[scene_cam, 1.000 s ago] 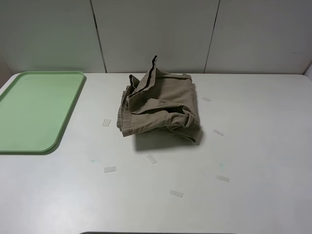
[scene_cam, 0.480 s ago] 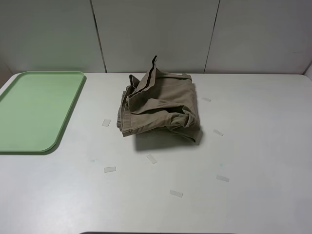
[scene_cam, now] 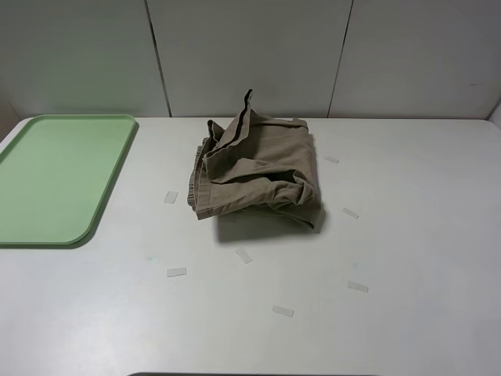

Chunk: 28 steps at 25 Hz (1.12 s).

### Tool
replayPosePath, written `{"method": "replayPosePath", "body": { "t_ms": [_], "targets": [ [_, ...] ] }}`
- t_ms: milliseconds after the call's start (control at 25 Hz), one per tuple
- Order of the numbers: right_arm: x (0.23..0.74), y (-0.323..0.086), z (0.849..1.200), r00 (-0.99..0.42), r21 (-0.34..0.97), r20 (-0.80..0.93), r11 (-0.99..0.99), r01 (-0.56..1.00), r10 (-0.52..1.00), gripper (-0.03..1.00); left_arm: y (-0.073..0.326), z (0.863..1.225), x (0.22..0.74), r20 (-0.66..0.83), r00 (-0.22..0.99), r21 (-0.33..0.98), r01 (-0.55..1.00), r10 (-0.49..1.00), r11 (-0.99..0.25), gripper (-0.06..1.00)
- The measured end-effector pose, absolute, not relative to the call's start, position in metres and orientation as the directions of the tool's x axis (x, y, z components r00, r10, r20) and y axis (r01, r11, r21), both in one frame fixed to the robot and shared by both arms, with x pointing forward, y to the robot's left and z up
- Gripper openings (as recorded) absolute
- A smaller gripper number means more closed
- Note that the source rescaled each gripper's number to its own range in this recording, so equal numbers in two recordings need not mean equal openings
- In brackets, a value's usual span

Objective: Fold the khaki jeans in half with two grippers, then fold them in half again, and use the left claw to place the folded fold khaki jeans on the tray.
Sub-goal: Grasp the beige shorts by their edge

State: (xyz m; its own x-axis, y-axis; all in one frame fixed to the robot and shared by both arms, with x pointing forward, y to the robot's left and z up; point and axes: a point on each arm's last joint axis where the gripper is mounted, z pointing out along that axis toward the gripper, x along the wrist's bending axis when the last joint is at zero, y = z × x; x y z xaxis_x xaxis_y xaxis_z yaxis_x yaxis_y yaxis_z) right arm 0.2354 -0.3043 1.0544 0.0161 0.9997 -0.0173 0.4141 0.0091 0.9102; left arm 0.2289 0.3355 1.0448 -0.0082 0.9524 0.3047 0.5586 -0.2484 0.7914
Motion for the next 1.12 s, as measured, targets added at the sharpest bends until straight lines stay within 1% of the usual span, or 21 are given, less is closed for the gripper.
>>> {"method": "replayPosePath", "body": {
  "t_ms": [200, 320, 400, 520, 640, 720, 840, 880, 920, 960, 1120],
  "targets": [
    [0.235, -0.304, 1.054, 0.016, 0.910, -0.017, 0.009, 0.414, 1.000, 1.00, 0.335, 1.047, 0.230, 0.302, -0.006, 0.806, 0.535, 0.953, -0.252, 0.91],
    [0.235, -0.304, 1.054, 0.016, 0.910, -0.017, 0.009, 0.414, 1.000, 1.00, 0.331, 1.048, 0.232, 0.244, -0.009, 0.836, 0.508, 0.970, -0.206, 0.91],
    [0.235, -0.304, 1.054, 0.016, 0.910, -0.017, 0.009, 0.415, 1.000, 1.00, 0.329, 1.049, 0.235, 0.191, -0.024, 0.840, 0.522, 0.981, -0.150, 0.91],
    [0.235, -0.304, 1.054, 0.016, 0.910, -0.017, 0.009, 0.415, 1.000, 1.00, 0.325, 1.052, 0.249, 0.085, -0.070, 0.818, 0.575, 0.994, -0.029, 0.91],
    [0.235, -0.304, 1.054, 0.016, 0.910, -0.017, 0.009, 0.415, 1.000, 1.00, 0.316, 1.061, 0.270, -0.025, -0.107, 0.772, 0.630, 0.994, 0.087, 0.91],
    [0.235, -0.304, 1.054, 0.016, 0.910, -0.017, 0.009, 0.415, 1.000, 1.00, 0.307, 1.071, 0.289, -0.070, -0.101, 0.724, 0.679, 0.992, 0.120, 0.90],
    [0.235, -0.304, 1.054, 0.016, 0.910, -0.017, 0.009, 0.415, 1.000, 1.00, 0.293, 1.087, 0.315, -0.112, -0.027, 0.695, 0.712, 0.993, 0.098, 0.85],
    [0.235, -0.304, 1.054, 0.016, 0.910, -0.017, 0.009, 0.415, 1.000, 1.00, 0.293, 1.087, 0.315, -0.112, -0.027, 0.695, 0.712, 0.993, 0.098, 0.85],
    [0.235, -0.304, 1.054, 0.016, 0.910, -0.017, 0.009, 0.415, 1.000, 1.00, 0.287, 1.092, 0.325, -0.131, 0.009, 0.689, 0.720, 0.991, 0.084, 0.84],
    [0.235, -0.304, 1.054, 0.016, 0.910, -0.017, 0.009, 0.415, 1.000, 1.00, 0.276, 1.098, 0.344, -0.169, 0.081, 0.684, 0.727, 0.982, 0.058, 0.81],
    [0.235, -0.304, 1.054, 0.016, 0.910, -0.017, 0.009, 0.415, 1.000, 1.00, 0.254, 1.094, 0.377, -0.282, 0.186, 0.651, 0.758, 0.941, 0.045, 0.80]
  ]
}}
